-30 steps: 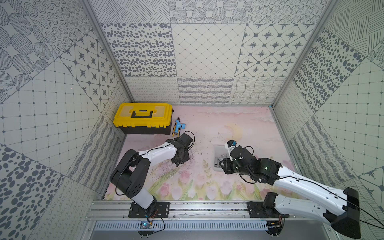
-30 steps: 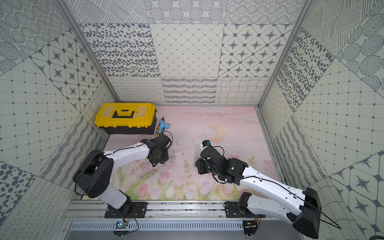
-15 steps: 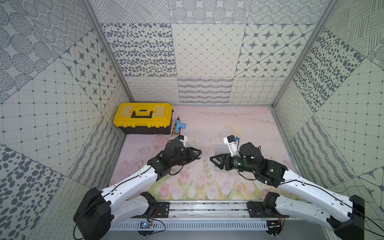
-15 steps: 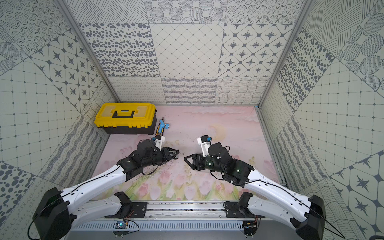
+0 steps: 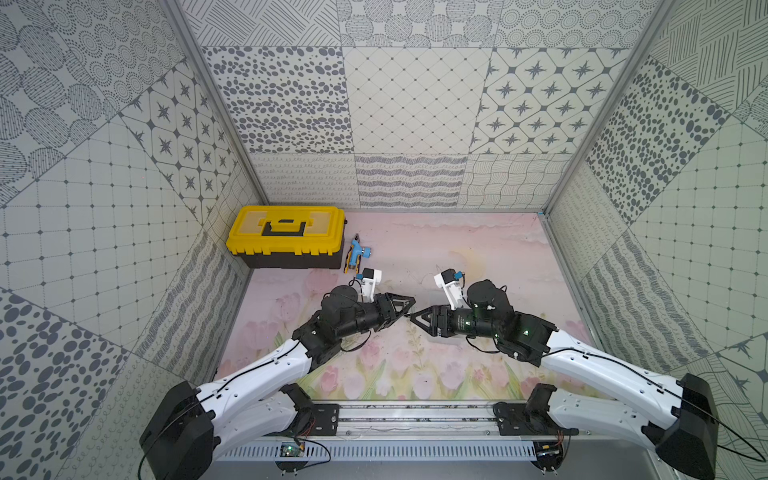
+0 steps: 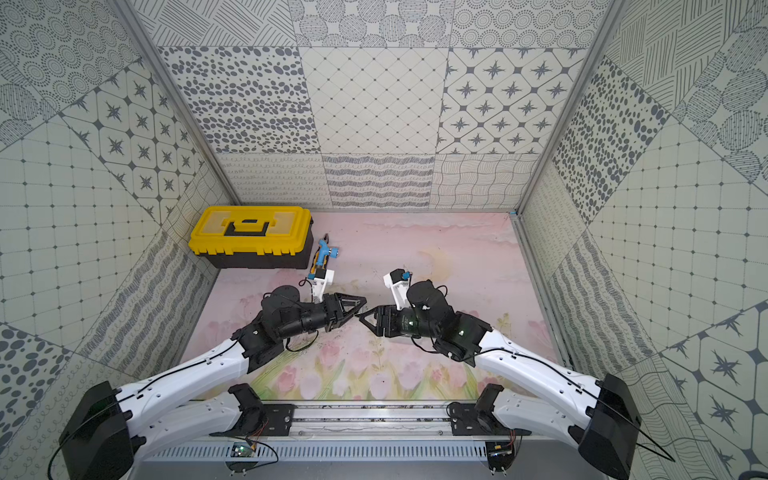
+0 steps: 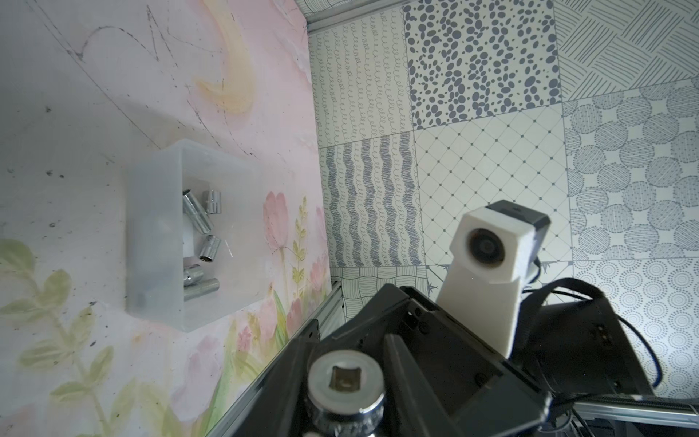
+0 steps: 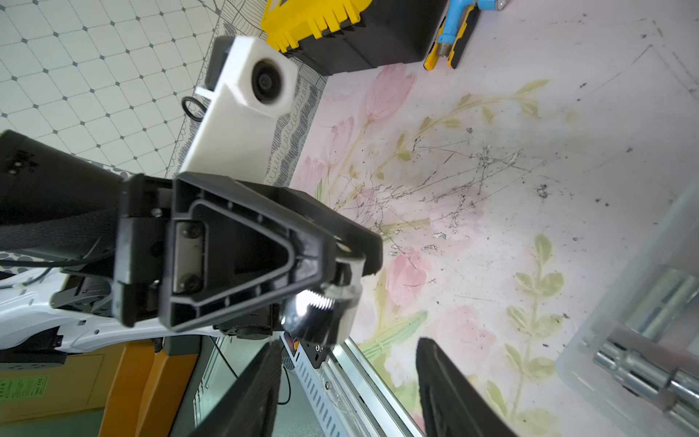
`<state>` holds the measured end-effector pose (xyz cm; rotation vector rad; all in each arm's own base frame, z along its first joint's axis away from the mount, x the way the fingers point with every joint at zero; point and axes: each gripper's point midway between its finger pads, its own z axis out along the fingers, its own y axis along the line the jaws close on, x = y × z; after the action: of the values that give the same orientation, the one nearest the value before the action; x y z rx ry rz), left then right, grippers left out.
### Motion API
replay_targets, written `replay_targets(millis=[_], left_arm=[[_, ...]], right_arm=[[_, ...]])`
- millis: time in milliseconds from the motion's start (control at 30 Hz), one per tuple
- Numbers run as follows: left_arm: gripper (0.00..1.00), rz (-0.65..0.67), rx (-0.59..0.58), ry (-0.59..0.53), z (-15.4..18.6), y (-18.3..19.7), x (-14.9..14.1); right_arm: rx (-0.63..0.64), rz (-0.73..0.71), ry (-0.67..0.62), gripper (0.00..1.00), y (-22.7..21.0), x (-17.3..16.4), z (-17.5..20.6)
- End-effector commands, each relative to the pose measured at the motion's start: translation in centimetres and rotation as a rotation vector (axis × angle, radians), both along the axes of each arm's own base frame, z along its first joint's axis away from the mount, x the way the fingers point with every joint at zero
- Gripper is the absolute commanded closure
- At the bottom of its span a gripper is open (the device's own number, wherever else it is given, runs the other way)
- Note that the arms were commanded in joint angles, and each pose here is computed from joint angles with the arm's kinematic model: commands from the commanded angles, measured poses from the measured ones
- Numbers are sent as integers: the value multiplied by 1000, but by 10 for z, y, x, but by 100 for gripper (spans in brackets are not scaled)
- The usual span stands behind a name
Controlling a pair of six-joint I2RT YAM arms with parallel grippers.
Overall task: Put the socket on the desktop into the storage box
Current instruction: Place the socket head in the storage box.
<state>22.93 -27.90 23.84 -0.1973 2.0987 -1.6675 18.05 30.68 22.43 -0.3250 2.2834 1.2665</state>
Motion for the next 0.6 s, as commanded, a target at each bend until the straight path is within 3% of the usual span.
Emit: replay_targets(millis=[0, 100, 200, 267, 433, 567], left_arm=[[100, -65, -131, -102, 44, -9, -8], [100, -2, 13, -84, 23, -4, 3], [100, -5, 161, -62, -3, -13, 15], [100, -38, 225, -53, -18, -31, 24], [100, -100, 423, -32, -59, -75, 39], [100, -95, 621, -90, -85, -91, 51]], right_arm=[[40, 19, -75, 41, 9, 5, 28], [-93, -105, -115, 43, -27, 13, 22], [-273, -493, -140, 34, -120, 32, 5], [-357, -637, -89, 33, -171, 29, -12], [-462, -746, 33, 33, -220, 13, -39], [-563, -793, 66, 32, -242, 3, -51]])
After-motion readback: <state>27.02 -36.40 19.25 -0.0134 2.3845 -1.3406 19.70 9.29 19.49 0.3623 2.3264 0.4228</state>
